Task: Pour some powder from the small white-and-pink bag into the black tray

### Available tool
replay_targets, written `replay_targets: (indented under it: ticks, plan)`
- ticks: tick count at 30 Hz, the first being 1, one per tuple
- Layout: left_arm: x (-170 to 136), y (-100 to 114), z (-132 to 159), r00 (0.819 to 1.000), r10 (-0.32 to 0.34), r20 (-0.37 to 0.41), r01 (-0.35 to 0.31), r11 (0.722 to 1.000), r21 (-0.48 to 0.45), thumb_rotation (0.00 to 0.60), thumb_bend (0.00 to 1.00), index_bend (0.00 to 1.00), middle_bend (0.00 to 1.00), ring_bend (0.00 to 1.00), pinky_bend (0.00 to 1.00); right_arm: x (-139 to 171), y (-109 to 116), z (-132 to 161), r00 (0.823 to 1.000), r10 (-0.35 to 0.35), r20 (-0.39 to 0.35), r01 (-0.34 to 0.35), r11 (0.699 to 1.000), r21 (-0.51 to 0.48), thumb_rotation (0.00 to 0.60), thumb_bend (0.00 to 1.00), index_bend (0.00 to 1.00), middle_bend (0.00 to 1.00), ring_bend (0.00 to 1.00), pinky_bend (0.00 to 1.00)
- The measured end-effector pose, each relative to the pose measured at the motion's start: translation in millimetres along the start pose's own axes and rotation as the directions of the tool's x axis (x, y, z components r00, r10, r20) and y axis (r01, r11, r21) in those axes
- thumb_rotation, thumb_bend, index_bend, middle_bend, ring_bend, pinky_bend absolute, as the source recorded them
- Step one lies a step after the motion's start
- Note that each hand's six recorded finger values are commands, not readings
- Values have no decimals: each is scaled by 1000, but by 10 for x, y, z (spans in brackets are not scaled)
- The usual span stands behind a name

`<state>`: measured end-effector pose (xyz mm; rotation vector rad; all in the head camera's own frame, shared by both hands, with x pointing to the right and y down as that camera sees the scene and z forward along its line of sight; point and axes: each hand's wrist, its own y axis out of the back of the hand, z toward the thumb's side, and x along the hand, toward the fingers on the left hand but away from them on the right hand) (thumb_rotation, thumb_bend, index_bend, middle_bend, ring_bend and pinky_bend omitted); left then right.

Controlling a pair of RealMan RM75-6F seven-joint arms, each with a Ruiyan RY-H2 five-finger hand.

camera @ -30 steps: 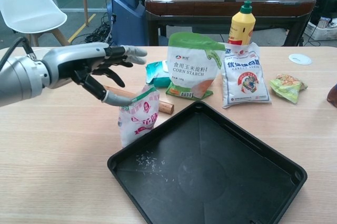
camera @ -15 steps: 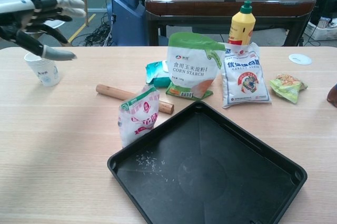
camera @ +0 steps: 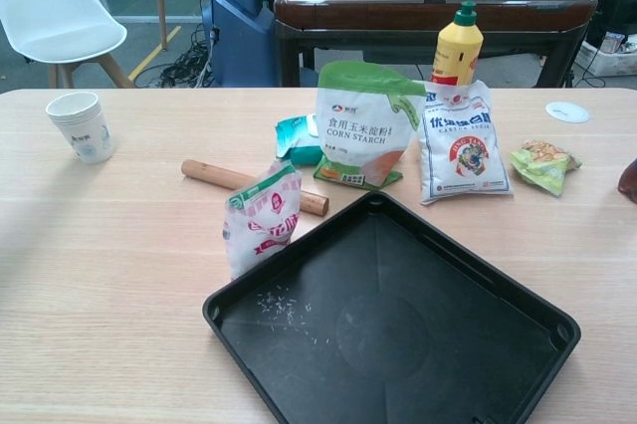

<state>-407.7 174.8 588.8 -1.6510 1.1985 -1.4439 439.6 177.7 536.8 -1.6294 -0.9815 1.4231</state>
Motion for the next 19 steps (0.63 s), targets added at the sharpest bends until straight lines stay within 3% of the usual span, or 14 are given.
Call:
replay_targets:
  ticks: [7,19]
  plan:
    - [-495,-52,-167,997,3,-76,5,994,106,600,174,51,45,0,100,27,-59,143,998,-2,-68,1,1000,-12,600,166,81,196,99,117]
    - [-772,-32,-144,994,50,-100,-40,994,102,600,175,51,46,0,98,31,-103,181,997,1,-78,-2,1000,-17,600,166,81,196,99,117]
